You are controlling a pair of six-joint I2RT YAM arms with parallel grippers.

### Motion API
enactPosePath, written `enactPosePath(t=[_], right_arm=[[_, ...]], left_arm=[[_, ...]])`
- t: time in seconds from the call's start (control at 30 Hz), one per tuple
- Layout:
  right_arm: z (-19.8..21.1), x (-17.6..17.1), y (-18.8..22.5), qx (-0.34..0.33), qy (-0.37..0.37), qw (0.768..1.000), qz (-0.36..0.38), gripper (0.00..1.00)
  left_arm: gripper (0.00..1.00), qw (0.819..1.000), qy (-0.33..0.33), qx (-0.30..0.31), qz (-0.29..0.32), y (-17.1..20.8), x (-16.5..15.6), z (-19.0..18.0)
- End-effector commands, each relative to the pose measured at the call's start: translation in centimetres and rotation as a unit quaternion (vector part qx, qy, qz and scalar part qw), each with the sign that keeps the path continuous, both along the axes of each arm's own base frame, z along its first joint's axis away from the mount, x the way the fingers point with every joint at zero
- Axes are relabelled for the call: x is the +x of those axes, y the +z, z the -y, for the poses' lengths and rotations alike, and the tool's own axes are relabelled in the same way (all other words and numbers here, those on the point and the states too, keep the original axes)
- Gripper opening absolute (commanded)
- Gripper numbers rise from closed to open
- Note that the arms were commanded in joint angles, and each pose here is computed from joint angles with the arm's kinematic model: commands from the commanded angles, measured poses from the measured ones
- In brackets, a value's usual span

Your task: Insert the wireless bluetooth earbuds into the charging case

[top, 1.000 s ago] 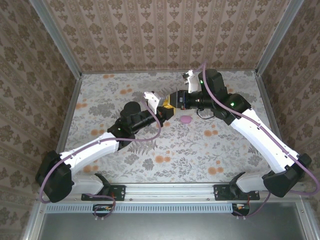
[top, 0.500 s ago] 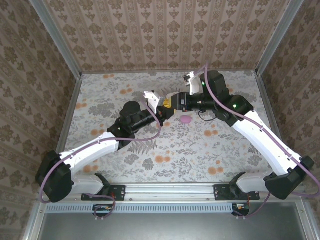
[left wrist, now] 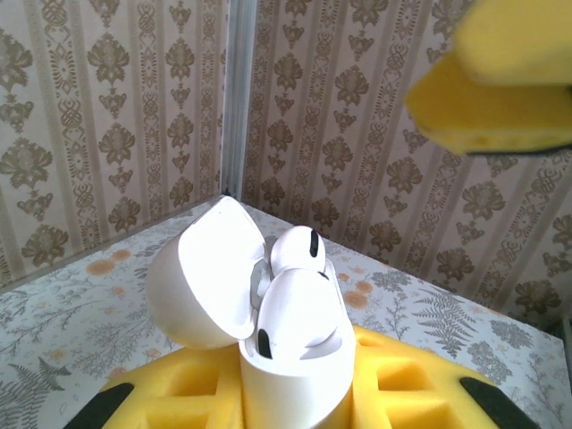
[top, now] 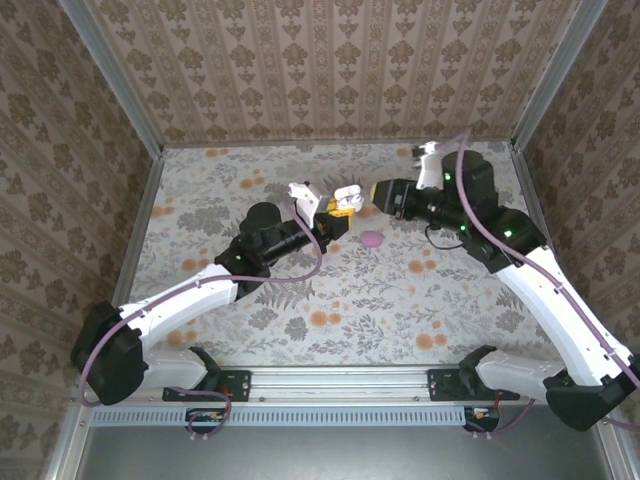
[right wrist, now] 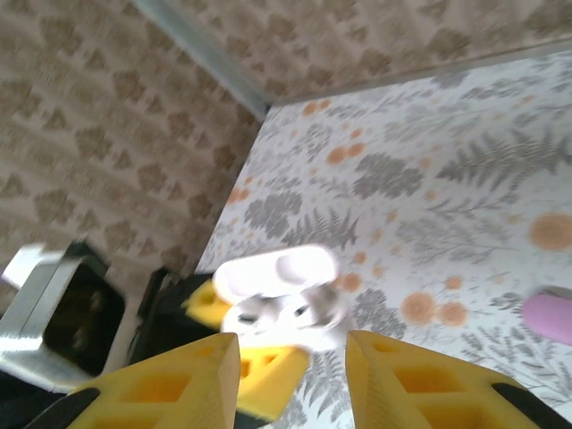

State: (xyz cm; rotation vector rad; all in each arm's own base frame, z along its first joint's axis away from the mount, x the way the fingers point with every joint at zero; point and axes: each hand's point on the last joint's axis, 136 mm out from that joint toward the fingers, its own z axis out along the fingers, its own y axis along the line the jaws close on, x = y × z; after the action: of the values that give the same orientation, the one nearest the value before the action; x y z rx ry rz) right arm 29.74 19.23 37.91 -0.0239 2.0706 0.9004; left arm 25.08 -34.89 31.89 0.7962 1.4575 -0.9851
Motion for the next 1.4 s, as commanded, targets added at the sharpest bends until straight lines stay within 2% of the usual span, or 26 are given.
enactPosePath(t=[0.0, 0.3, 0.5, 0.7, 0.97, 1.37], right_arm=[[2.0, 1.6, -0.8, 0.009, -0.046, 0.999, -0.024, 0.41], [-1.0, 2.4, -2.3, 0.063, 0.043, 0.992, -0.100, 0.45], [-1.9, 3.0, -3.2, 0.067, 0.062, 0.988, -0.124, 0.47], [-3.2, 2.6, -4.5, 0.065, 0.106, 0.979, -0.164, 0.46], [-3.4, 0.6, -4.8, 0.056, 0.144, 0.972, -0.175, 0.43], [-2.6, -0.5, -5.3, 0.057, 0.130, 0.974, -0.175, 0.44]], left_arm=[[0.25, 0.997, -0.056, -0.015, 0.058, 2.8, -2.2, 0.6], [0.26, 0.990, -0.108, 0.024, 0.092, 2.4, -3.8, 1.3], [0.26, 0.986, -0.125, 0.045, 0.095, 2.1, -4.3, 1.5], [0.26, 0.988, -0.110, 0.039, 0.096, 2.2, -3.9, 1.4], [0.26, 0.992, -0.079, 0.036, 0.090, 2.2, -2.9, 1.1], [0.26, 0.994, -0.062, 0.035, 0.078, 2.0, -2.2, 1.1]])
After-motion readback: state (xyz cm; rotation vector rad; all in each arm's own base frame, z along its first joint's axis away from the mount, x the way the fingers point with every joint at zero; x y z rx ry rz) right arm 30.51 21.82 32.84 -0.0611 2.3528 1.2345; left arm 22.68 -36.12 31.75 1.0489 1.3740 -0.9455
